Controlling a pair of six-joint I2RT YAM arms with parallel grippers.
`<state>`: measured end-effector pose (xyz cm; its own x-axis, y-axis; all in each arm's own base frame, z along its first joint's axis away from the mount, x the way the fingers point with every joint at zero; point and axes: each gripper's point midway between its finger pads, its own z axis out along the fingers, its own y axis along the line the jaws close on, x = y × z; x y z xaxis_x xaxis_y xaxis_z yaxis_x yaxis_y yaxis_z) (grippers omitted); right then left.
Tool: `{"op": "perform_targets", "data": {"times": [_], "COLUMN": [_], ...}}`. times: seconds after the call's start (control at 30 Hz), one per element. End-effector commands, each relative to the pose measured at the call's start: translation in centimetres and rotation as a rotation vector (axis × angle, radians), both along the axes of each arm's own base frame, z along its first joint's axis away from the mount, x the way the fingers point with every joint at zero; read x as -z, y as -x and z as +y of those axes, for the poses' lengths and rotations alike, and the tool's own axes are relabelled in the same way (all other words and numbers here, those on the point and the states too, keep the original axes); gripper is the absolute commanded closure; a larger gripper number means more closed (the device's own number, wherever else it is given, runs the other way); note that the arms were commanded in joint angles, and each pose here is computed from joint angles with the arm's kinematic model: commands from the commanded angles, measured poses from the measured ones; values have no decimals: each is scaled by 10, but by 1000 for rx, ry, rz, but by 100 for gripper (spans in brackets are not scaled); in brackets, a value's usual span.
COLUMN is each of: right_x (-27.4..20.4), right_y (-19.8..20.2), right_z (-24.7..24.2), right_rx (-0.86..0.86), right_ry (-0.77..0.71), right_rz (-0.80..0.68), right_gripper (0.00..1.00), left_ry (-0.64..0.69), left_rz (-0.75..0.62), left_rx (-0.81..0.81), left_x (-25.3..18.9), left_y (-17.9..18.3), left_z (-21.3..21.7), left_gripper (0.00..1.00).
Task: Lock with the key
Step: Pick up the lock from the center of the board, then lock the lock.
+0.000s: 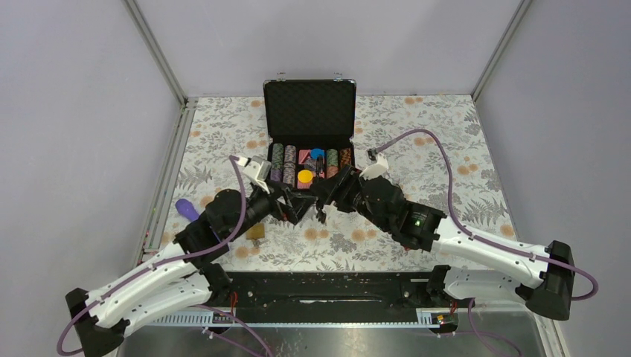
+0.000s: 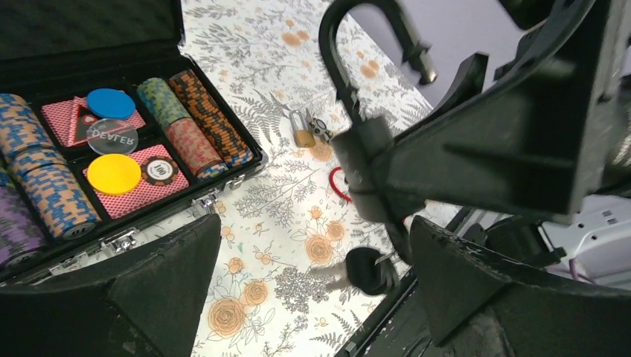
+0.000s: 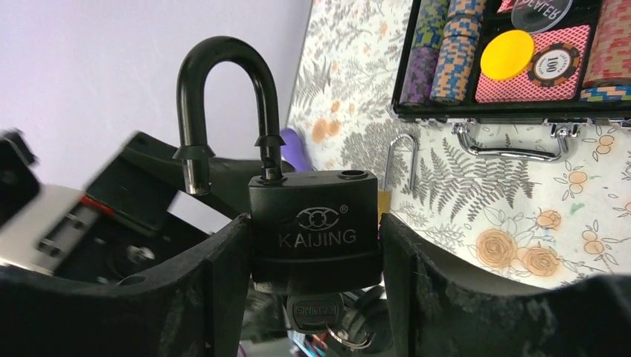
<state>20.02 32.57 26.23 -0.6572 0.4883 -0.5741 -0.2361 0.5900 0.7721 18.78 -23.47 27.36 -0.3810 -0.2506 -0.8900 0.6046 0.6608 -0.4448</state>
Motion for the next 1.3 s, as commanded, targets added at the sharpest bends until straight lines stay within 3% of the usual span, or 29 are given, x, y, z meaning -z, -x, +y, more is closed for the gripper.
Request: {"op": "perform_targets", "data": {"times": [0.0, 0.27, 0.67, 0.77, 1.0, 1.17, 1.2, 1.27], "right_x": [-64, -68, -77, -79, -79, -73, -72, -69], "right_y": [-19, -27, -33, -33, -32, -32, -31, -30], "right_z": [-15, -19, -21, -19, -16, -18, -20, -24], "right_rx": [180, 279, 345, 338, 330, 334, 335, 338], "right_ry": [-276, -381, -468, -485, -489, -474, -472, -471], "right_rz": [6, 108, 170, 185, 196, 194, 188, 181], "right_gripper": [58, 57, 56, 56, 53, 34, 31, 22], "left_ry": [107, 214, 232, 241, 263, 260, 259, 250], "left_rz": [-135, -233, -168, -160, -165, -171, -175, -181], "left_rx": [74, 42, -122, -181, -254, -248, -247, -252], "left_x": [-33, -50, -33, -30, -32, -34, -35, -35], "left_y": [1, -7, -33, -39, -43, -42, -42, -43], "left_z": [-20, -34, -57, -57, -56, -57, -57, -56], "left_gripper": [4, 4, 6, 11, 46, 83, 95, 100]}}
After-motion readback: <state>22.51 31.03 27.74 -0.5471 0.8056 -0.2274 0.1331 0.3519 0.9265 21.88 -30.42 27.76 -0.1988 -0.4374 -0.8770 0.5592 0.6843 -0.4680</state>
